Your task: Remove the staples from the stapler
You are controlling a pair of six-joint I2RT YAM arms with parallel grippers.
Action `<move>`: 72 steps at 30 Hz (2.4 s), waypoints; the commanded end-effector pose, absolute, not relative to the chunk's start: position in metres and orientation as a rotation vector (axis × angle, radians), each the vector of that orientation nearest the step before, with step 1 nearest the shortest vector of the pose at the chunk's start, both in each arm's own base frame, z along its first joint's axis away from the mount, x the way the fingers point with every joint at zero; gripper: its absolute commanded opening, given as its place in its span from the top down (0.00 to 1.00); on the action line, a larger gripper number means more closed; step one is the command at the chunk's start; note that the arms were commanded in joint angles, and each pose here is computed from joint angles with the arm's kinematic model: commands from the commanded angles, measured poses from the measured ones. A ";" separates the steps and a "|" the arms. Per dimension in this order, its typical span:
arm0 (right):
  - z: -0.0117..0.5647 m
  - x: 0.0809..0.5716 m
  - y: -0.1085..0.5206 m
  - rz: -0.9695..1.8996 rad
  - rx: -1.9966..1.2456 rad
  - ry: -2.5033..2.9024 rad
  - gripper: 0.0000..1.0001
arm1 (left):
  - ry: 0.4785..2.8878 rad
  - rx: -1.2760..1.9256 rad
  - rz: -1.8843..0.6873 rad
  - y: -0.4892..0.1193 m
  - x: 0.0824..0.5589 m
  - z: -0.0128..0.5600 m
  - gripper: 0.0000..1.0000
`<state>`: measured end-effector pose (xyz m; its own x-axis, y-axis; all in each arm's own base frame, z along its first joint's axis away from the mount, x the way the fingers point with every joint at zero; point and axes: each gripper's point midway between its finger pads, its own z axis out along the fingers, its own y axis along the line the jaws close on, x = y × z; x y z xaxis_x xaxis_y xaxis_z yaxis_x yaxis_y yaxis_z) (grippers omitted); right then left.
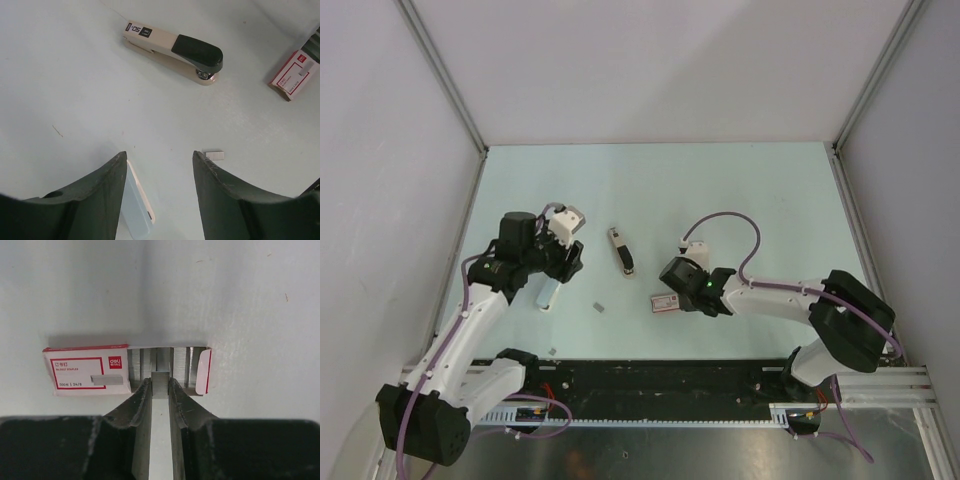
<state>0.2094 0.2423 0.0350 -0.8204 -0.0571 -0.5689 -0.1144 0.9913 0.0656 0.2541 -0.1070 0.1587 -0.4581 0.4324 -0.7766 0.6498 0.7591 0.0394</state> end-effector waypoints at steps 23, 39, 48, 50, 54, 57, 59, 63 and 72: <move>0.040 0.226 0.259 0.120 -0.110 2.464 1.00 | 2.109 0.842 -0.363 -0.110 0.248 0.154 0.40; 0.038 0.228 0.252 0.080 -0.110 2.464 1.00 | 2.120 0.842 -0.376 -0.111 0.246 0.150 0.41; 0.047 0.228 0.253 0.096 -0.113 2.433 1.00 | 2.116 0.842 -0.380 -0.111 0.246 0.150 0.41; 0.049 0.228 0.253 0.101 -0.113 2.424 1.00 | 2.116 0.842 -0.382 -0.112 0.246 0.150 0.41; 0.051 0.227 0.253 0.110 -0.112 2.414 1.00 | 2.116 0.843 -0.383 -0.112 0.245 0.150 0.41; 0.050 0.226 0.252 0.114 -0.115 2.416 1.00 | 2.115 0.843 -0.385 -0.112 0.245 0.150 0.41; 0.048 0.225 0.252 0.112 -0.120 2.421 1.00 | 2.115 0.842 -0.384 -0.112 0.245 0.151 0.41; 0.045 0.224 0.250 0.098 -0.127 2.427 1.00 | 2.113 0.844 -0.385 -0.112 0.245 0.151 0.41; 0.039 0.225 0.244 0.076 -0.125 2.436 1.00 | 2.112 0.843 -0.390 -0.113 0.245 0.151 0.41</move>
<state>0.2187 0.2480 0.0344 -0.7820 -0.0840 -0.6176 -0.1271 0.9915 0.0262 0.2455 -0.1099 0.1460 -0.4748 0.4401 -0.7622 0.6711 0.7413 0.0099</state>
